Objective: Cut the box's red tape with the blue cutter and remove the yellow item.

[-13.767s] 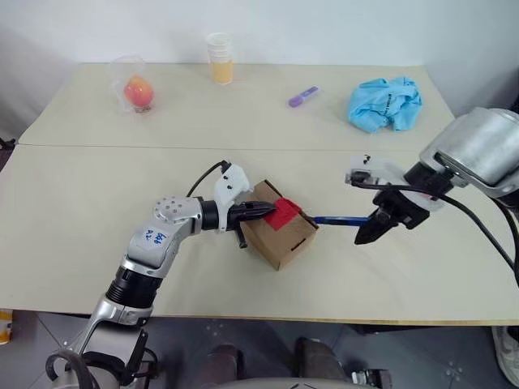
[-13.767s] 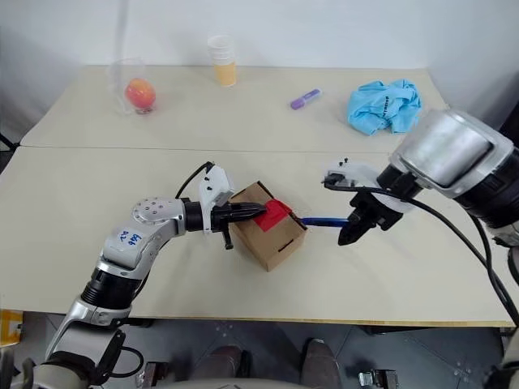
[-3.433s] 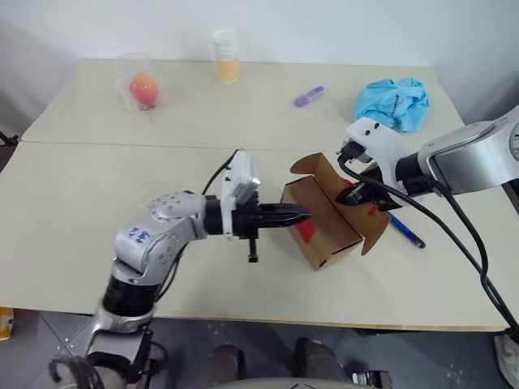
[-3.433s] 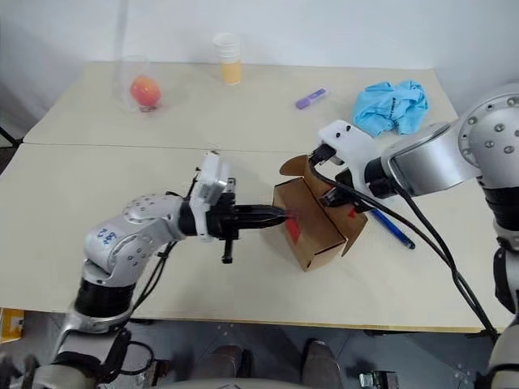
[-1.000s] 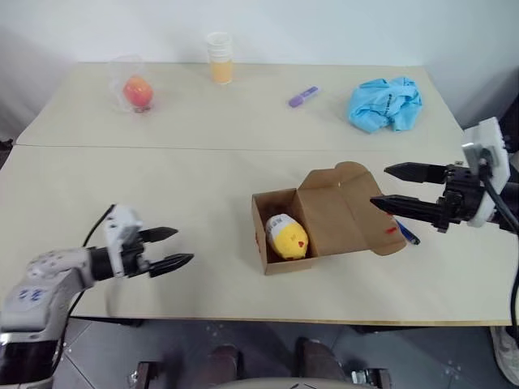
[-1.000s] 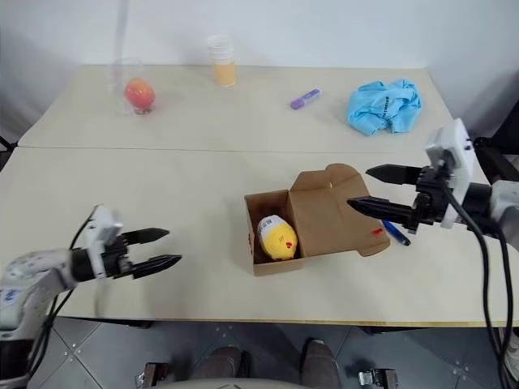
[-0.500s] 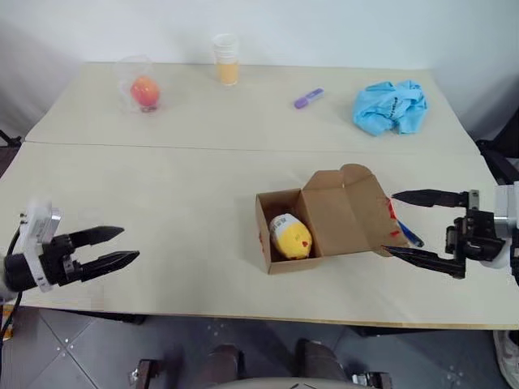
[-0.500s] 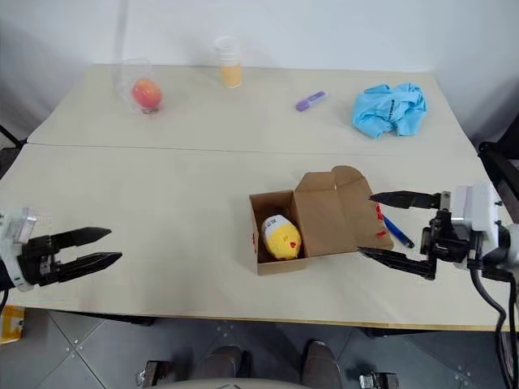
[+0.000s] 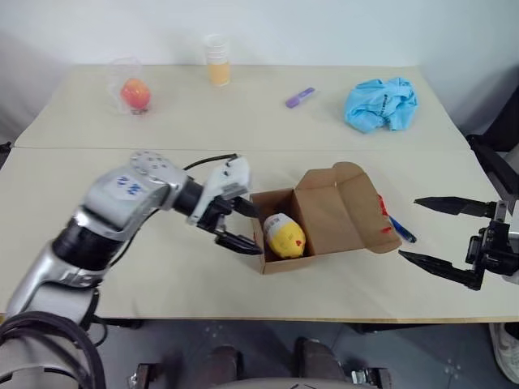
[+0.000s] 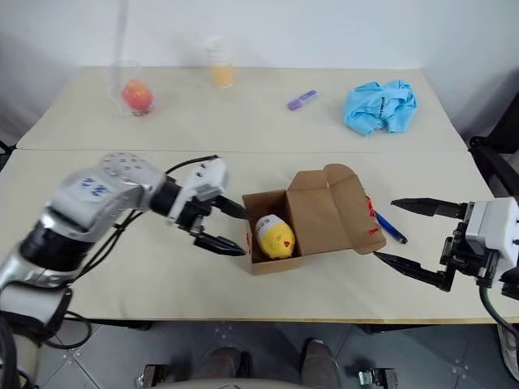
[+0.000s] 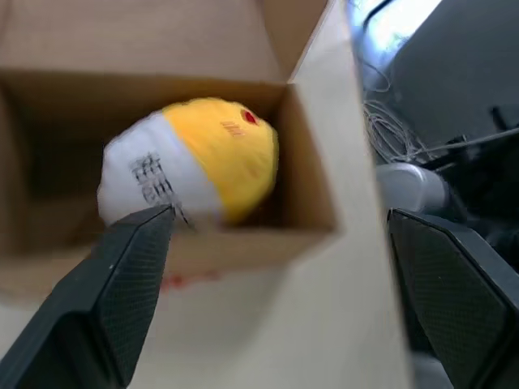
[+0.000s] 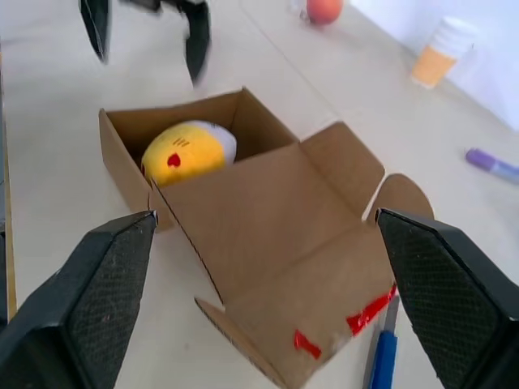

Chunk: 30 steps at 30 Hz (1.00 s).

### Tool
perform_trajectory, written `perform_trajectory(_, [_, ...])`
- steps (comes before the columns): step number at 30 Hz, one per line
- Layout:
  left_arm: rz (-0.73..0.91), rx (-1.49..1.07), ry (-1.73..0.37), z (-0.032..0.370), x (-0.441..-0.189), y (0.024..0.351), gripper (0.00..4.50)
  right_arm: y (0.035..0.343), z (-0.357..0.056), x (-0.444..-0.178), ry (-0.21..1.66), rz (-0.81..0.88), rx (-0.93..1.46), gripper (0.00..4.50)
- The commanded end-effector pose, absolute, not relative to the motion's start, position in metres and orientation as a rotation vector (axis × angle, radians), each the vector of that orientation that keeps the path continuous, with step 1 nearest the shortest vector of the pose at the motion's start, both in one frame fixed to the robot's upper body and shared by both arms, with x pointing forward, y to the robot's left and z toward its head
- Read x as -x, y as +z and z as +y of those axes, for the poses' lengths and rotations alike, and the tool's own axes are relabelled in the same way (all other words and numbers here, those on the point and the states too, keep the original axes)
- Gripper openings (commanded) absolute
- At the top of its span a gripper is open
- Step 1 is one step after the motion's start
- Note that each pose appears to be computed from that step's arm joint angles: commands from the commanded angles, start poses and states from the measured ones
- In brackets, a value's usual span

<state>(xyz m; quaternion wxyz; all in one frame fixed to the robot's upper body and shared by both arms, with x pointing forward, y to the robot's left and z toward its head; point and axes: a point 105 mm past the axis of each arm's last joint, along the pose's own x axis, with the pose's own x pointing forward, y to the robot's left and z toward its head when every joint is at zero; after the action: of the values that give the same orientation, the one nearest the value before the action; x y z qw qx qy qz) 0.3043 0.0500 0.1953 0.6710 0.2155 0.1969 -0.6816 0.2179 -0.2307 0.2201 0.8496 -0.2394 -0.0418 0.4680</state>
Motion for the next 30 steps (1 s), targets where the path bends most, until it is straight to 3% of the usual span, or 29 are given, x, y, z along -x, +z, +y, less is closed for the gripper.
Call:
perform_trajectory(1, [0.365, -0.576, -1.484, 0.033, -0.322, 0.198, 4.46, 0.228, -0.222, -0.212, 0.975, -0.132, 0.507, 4.50])
perform_trajectory(6, [0.401, -0.620, -1.555, 0.020, -0.317, 0.182, 4.46, 0.228, -0.216, -0.210, 0.970, -0.133, 0.492, 4.50])
perform_trajectory(12, [0.427, -0.736, -1.543, 0.010, -0.327, 0.163, 4.46, 0.226, -0.216, -0.208, 0.958, -0.117, 0.487, 4.50])
perform_trajectory(15, [0.416, -0.742, -1.547, 0.005, -0.330, 0.161, 3.87, 0.225, -0.214, -0.207, 0.955, -0.117, 0.486, 4.50])
perform_trajectory(23, [0.336, -0.713, -1.542, 0.006, -0.336, 0.169, 1.54, 0.222, -0.215, -0.209, 0.935, -0.129, 0.484, 4.50])
perform_trajectory(27, [0.191, -0.502, -1.601, 0.005, -0.331, 0.198, 0.48, 0.221, -0.212, -0.210, 0.939, -0.151, 0.445, 4.50])
perform_trajectory(30, [-0.026, -0.343, -1.572, 0.018, -0.338, 0.229, 0.03, 0.224, -0.204, -0.213, 0.959, -0.186, 0.386, 4.50])
